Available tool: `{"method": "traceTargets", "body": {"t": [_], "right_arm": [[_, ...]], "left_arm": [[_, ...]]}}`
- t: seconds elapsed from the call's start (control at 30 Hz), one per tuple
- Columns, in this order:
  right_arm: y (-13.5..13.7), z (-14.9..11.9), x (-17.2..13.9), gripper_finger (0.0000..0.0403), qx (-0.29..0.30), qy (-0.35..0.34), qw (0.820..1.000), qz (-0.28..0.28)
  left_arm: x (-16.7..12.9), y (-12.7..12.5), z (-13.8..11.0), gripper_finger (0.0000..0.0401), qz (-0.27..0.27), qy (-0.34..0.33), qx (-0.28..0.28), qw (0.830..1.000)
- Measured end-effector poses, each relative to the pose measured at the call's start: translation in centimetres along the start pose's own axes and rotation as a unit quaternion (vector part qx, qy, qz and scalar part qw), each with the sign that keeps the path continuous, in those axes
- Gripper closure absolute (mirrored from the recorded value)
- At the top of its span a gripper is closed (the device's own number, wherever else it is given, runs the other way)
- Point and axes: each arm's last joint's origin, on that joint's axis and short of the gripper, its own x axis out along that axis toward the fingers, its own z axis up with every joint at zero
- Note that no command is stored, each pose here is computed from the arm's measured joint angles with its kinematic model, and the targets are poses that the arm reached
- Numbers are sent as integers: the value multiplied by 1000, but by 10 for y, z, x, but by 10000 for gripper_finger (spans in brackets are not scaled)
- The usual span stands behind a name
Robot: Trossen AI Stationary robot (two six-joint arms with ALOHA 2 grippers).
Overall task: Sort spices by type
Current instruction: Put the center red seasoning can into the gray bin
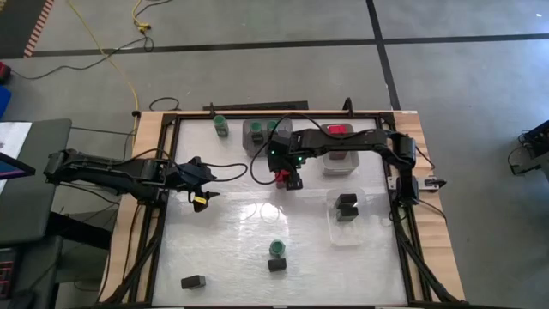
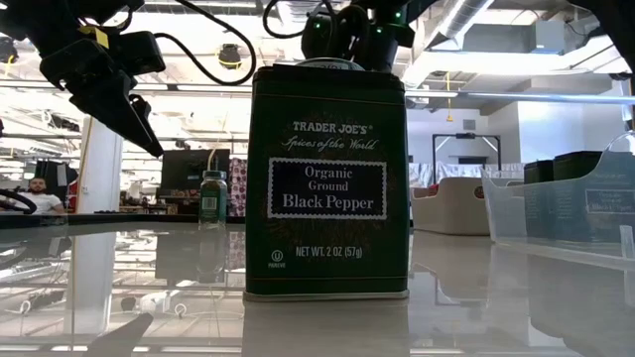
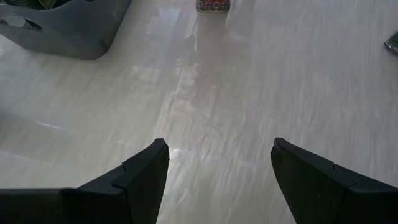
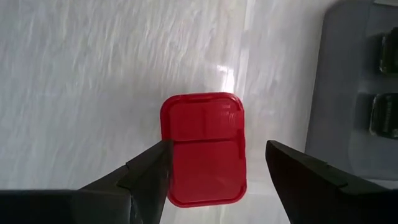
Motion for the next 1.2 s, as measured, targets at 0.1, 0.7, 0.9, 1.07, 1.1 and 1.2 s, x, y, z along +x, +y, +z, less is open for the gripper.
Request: {"method": "traceTargets", "body": {"t": [0.1, 0.7, 0.9, 1.07, 1.1, 1.2], "right_arm": [[0, 2, -2, 117, 0, -11, 1000, 7], [-2, -6, 19, 117, 12, 15, 999, 37], [-2, -5, 28, 117, 14, 18, 999, 35], [-2, -6, 28, 117, 16, 24, 999, 33], [-2, -6, 28, 117, 16, 25, 999, 34], [-3, -4, 24, 117, 17, 30, 999, 36]], "left_arm": [[0, 0, 0, 129, 0, 0, 0, 1000], [0, 0, 0, 129, 0, 1, 0, 1000], [0, 0, -1, 129, 1, 4, 0, 1000], [0, 0, -1, 129, 1, 5, 1, 1000], [0, 0, -1, 129, 1, 6, 1, 1000], [0, 0, -1, 129, 2, 7, 2, 1000]]}}
